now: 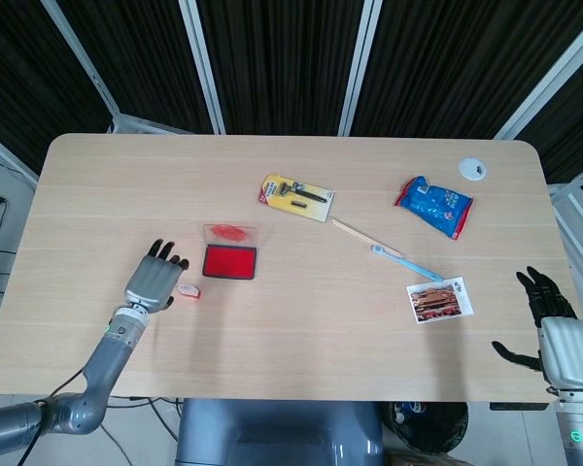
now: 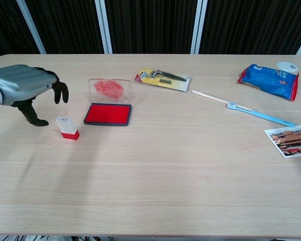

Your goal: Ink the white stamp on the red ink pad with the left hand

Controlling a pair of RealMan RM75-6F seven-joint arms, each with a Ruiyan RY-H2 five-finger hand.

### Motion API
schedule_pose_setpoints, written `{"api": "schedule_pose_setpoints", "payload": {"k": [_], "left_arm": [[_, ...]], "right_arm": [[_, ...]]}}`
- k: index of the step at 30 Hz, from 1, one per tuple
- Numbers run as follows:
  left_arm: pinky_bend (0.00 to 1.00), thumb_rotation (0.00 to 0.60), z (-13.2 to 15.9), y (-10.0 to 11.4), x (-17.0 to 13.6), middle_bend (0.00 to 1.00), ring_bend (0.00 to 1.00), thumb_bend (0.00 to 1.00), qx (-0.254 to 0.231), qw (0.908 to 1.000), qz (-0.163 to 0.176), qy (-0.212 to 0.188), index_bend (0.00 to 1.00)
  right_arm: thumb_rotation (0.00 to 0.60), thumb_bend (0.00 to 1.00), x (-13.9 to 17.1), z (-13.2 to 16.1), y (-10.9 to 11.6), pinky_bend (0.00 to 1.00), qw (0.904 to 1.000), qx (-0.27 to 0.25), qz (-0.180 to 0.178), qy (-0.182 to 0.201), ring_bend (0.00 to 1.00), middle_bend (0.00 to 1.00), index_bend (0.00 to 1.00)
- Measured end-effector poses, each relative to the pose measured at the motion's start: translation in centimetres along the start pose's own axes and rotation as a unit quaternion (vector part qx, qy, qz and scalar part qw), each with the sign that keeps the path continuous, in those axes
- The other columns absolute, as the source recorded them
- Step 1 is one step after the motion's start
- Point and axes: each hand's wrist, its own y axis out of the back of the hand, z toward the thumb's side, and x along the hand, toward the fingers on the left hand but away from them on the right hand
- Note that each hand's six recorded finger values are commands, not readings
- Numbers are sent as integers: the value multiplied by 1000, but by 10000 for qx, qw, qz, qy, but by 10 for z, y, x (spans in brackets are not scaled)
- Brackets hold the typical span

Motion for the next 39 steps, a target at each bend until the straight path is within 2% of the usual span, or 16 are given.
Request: {"api": "schedule_pose_setpoints", "payload": {"k": [16,39], "left_arm": [[102,600,24,-19,13,392,100,259,204,9994,-201,-168,385],[102,600,24,-27,18,495,131,311,255,9993,-256,-93,491]], "right_arm": [[600,75,0,-1,0,186,10000,-68,19,-26,0,0,0],[600,94,0,-1,0,186,9999,-122,9,-37,0,0,0]]}}
